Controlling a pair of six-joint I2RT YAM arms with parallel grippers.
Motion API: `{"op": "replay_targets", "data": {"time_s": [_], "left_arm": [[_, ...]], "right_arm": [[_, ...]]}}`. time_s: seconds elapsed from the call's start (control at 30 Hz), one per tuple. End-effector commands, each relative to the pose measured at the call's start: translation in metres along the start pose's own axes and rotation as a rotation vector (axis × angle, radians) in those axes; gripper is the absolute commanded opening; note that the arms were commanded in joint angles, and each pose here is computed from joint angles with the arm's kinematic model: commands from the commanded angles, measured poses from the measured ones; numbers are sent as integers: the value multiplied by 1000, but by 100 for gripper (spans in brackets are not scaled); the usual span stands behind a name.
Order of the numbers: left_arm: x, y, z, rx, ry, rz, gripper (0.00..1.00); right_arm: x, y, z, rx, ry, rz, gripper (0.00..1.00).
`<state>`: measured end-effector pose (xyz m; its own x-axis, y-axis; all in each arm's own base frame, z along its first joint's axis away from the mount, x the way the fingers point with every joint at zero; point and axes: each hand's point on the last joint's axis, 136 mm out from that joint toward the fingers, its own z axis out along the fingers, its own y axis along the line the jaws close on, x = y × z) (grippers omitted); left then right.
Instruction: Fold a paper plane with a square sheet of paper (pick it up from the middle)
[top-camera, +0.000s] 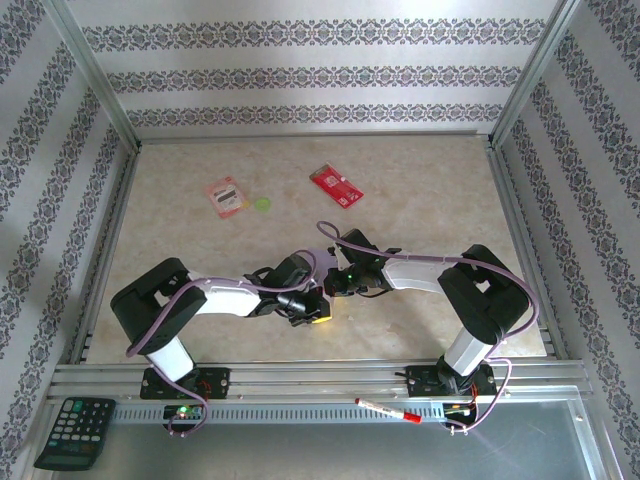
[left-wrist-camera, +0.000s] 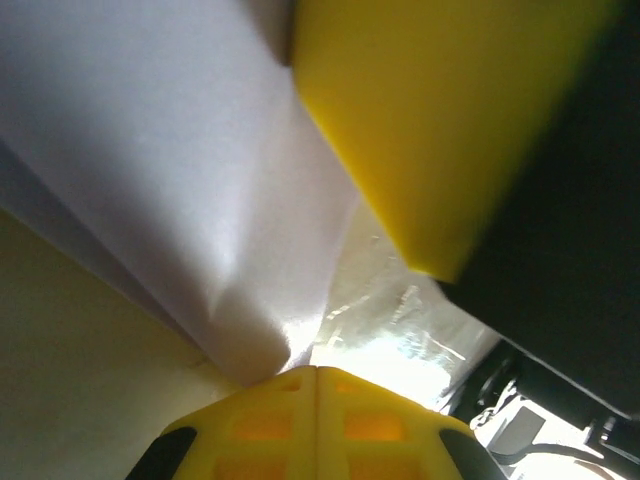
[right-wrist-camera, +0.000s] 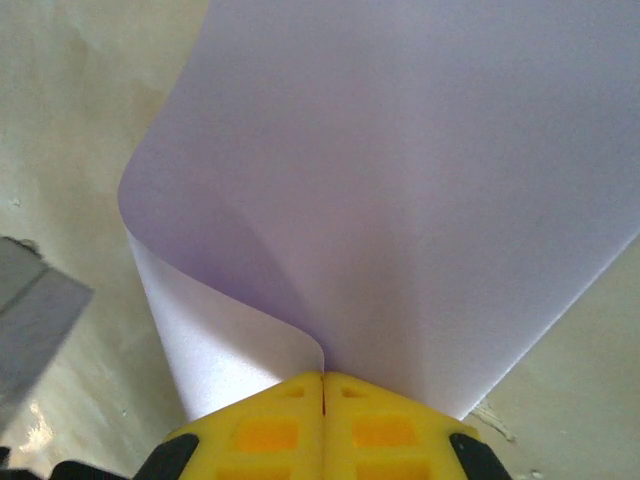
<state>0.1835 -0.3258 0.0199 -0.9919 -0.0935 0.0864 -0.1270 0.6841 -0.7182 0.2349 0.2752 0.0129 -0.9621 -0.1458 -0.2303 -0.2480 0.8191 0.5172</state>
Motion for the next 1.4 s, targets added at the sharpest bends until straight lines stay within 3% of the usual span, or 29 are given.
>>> {"op": "replay_targets", "data": {"time_s": [0.0,0.2,0.67,0.93,1.37], "left_arm": [[-5,7,3,-38,4,9,0],[-18,-16,-18,39,-57,45,0],[-23,20,-7,-48,-23,-4,0],[-37,-4,-28,25,-77,23,0],[-58,21,-27,-40,-78,-11,0]], "right_arm": [[41,-46,8,154,121,54,0],[42,-48,8,154,124,55,0],[43,-49,8,156,125,59,0],[43,-48,6,156,123,54,0],[42,-47,7,155,125,52,0]]}}
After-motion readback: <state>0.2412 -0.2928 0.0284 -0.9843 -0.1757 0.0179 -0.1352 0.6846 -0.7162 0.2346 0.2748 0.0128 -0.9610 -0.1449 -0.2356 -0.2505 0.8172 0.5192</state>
